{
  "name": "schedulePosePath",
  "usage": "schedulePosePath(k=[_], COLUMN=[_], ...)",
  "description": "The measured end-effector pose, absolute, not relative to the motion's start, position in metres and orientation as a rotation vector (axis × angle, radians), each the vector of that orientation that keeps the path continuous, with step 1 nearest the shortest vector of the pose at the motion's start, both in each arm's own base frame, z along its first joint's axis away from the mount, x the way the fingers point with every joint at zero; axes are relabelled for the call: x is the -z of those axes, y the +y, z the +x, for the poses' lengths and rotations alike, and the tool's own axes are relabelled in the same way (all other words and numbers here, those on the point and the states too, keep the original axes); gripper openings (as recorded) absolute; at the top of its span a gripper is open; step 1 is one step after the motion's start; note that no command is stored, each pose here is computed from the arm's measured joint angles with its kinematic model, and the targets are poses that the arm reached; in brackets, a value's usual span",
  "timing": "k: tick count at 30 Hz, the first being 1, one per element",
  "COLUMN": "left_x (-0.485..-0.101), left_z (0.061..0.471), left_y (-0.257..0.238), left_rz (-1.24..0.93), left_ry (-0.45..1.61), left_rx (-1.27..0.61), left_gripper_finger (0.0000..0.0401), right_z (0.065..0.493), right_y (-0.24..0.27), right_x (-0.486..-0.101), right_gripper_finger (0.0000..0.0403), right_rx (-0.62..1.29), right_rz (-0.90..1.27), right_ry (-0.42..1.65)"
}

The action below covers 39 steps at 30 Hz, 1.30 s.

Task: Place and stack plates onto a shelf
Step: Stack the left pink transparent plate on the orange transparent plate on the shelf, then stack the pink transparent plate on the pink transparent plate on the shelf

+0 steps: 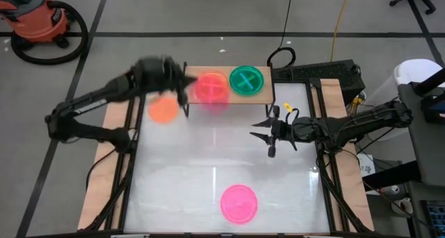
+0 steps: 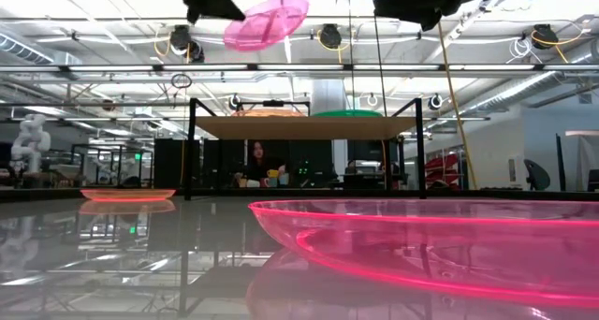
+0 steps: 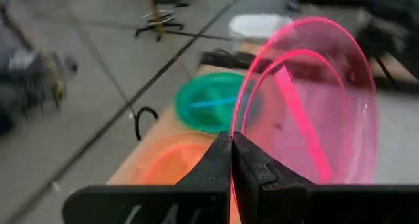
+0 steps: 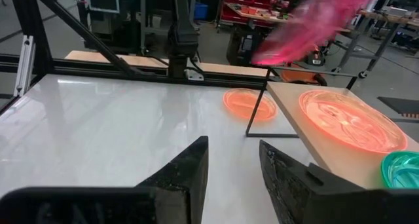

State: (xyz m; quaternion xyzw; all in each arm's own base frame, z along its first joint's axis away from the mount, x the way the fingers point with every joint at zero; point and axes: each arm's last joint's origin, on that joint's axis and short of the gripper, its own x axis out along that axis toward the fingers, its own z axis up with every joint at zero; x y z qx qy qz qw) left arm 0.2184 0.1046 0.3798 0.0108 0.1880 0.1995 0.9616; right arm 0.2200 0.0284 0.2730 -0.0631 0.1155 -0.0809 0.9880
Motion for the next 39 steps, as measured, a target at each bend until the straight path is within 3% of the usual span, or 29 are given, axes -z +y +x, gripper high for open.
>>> schedulePosePath(k=[6,12,19,31,39], left_x=[-0.353,-0.325,-0.317,-0.316,-0.368], left_z=[0.220,0.230,0.234,0.231,0.196], left_y=[0.191,0.233,0.237,0.235,0.200], left_rz=[-0.270,-0.409,-0.425,-0.383,-0.096], left_ry=[0.422,0.474,0.503,0.550,0.556], left_rx=[-0.503,-0.502,-0.496,-0.501,-0.582], left_gripper_finger=[0.0001,0.0001,0.0025,0.0114,0.0133], right_z=[0.220,0.219,0.215,0.216,0.216], right_y=[0.028,0.027,0.026,0.026,0.027], right_x=[-0.273,-0.268,-0.247,-0.249,-0.249], right_gripper_finger=[0.0118,0.0118,0.0118,0.0118,0.0118], right_rx=[0.169,0.186,0.189,0.190,0.187], right_rz=[-0.135,-0.137,-0.146,-0.132,-0.131], right_ry=[0.232,0.245,0.303,0.223,0.223])
